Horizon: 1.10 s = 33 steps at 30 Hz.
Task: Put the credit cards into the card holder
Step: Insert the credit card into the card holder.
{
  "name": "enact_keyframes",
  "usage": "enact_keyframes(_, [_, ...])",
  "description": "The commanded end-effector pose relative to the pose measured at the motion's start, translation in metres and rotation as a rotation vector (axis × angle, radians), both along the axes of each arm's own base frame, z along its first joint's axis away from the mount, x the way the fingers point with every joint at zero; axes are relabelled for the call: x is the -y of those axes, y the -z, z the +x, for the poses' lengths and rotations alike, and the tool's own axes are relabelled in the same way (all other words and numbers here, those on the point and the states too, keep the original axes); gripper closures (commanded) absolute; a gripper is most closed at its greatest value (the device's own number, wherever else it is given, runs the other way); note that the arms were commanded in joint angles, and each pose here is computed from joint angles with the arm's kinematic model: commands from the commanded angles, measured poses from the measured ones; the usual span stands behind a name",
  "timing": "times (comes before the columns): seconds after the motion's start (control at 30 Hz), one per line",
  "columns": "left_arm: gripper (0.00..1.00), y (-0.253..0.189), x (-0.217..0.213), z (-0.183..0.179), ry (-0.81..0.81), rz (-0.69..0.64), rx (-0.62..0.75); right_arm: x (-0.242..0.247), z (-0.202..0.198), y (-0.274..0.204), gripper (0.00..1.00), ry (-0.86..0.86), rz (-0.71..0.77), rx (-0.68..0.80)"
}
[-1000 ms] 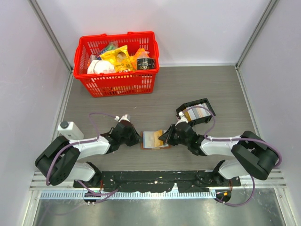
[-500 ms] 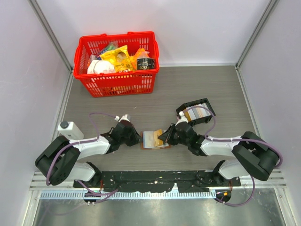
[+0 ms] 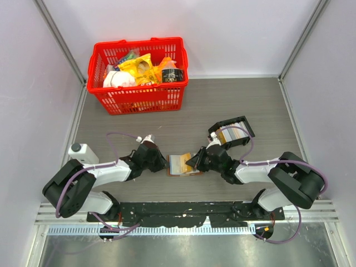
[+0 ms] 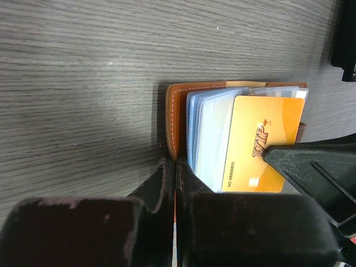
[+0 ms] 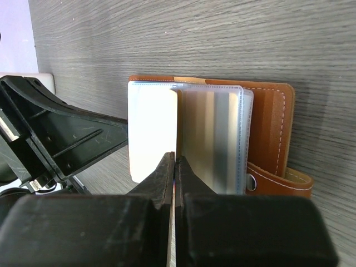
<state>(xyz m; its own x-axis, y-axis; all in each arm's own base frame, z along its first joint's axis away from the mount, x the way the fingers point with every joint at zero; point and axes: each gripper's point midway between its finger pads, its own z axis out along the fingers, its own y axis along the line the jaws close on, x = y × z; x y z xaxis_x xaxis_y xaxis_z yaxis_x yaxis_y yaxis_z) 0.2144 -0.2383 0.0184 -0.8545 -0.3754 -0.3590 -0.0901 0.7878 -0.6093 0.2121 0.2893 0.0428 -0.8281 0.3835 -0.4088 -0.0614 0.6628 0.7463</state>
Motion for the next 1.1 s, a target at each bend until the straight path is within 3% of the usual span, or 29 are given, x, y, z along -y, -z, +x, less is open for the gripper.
enact_keyframes(0.0, [1.00, 0.054, -0.045, -0.043, 0.002, 0.221, -0.178, 0.007, -0.002, 0.011, 0.99, 0.009, -0.043, -0.001])
enact_keyframes(0.3, [1.00, 0.055, -0.046, -0.044, -0.002, 0.218, -0.179, 0.024, 0.002, 0.013, 0.99, 0.045, -0.130, 0.025])
enact_keyframes(1.07, [1.00, 0.057, -0.047, -0.044, 0.004, 0.232, -0.186, 0.014, 0.007, -0.014, 0.99, 0.038, -0.047, 0.080])
